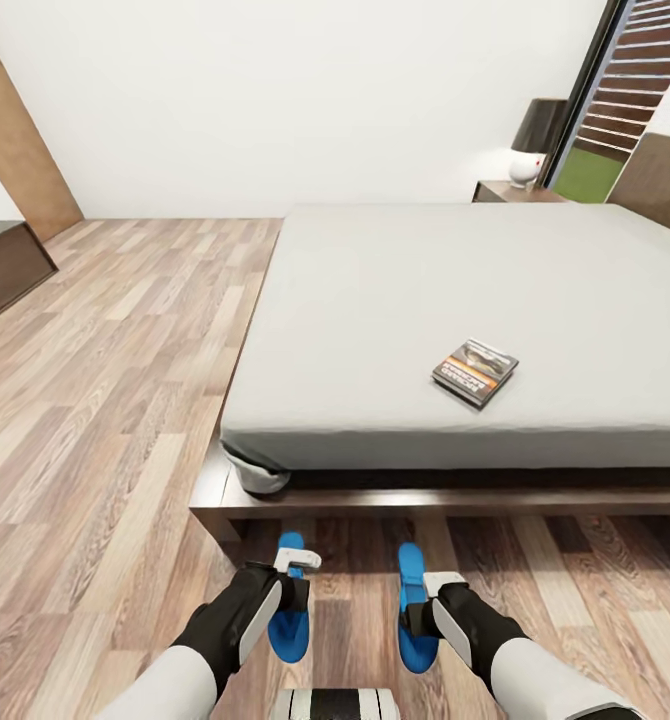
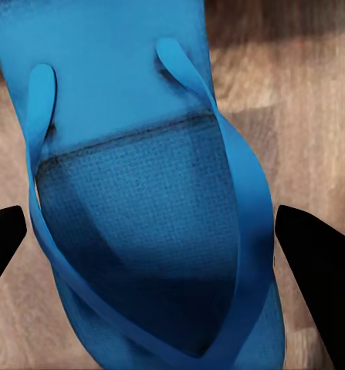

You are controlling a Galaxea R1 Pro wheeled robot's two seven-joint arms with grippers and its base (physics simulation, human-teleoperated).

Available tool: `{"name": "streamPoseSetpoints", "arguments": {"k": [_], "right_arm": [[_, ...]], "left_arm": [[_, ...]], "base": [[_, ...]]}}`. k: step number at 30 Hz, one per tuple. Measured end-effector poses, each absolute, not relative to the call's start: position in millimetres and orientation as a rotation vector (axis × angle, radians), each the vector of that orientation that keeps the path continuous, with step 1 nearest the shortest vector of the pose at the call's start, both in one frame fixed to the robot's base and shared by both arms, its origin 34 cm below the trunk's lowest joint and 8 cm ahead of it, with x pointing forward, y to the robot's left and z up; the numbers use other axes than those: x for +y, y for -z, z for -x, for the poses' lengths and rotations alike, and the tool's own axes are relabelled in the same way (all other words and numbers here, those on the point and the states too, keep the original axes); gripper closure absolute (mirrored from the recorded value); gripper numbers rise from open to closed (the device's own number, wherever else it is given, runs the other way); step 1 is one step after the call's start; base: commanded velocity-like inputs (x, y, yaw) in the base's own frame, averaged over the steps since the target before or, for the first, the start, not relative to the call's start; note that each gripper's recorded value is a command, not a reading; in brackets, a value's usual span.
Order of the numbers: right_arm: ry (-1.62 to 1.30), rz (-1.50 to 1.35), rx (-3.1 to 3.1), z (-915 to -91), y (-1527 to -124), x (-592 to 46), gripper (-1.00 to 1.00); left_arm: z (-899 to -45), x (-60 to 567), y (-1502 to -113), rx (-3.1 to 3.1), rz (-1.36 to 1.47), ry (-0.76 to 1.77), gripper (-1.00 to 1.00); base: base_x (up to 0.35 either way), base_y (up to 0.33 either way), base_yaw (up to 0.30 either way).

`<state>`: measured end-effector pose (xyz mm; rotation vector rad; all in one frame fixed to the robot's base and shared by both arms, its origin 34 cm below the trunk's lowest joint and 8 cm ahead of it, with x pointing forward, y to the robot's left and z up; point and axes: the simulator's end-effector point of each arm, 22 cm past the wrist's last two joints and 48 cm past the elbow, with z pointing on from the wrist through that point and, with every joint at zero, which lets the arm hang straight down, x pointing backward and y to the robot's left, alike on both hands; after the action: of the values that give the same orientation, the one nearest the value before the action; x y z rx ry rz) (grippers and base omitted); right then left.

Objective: In the bedroom, move the book from the bed onto either nightstand, and place the two sandals side by side next to the bed.

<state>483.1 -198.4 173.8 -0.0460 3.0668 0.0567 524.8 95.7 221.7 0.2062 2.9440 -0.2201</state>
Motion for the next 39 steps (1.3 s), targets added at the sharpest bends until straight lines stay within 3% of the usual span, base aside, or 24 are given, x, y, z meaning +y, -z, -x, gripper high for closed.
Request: {"name": "streamPoseSetpoints", "arguments": {"k": [39], "right_arm": [[-0.076, 0.036, 3.102, -457.5, -107.5, -196.3, 1.0]], "left_arm": [[-494.6, 93.7, -151.1, 3.008, -0.18, 0.245, 1.0]], "base": [[0.0, 0.0, 0.0]]}}
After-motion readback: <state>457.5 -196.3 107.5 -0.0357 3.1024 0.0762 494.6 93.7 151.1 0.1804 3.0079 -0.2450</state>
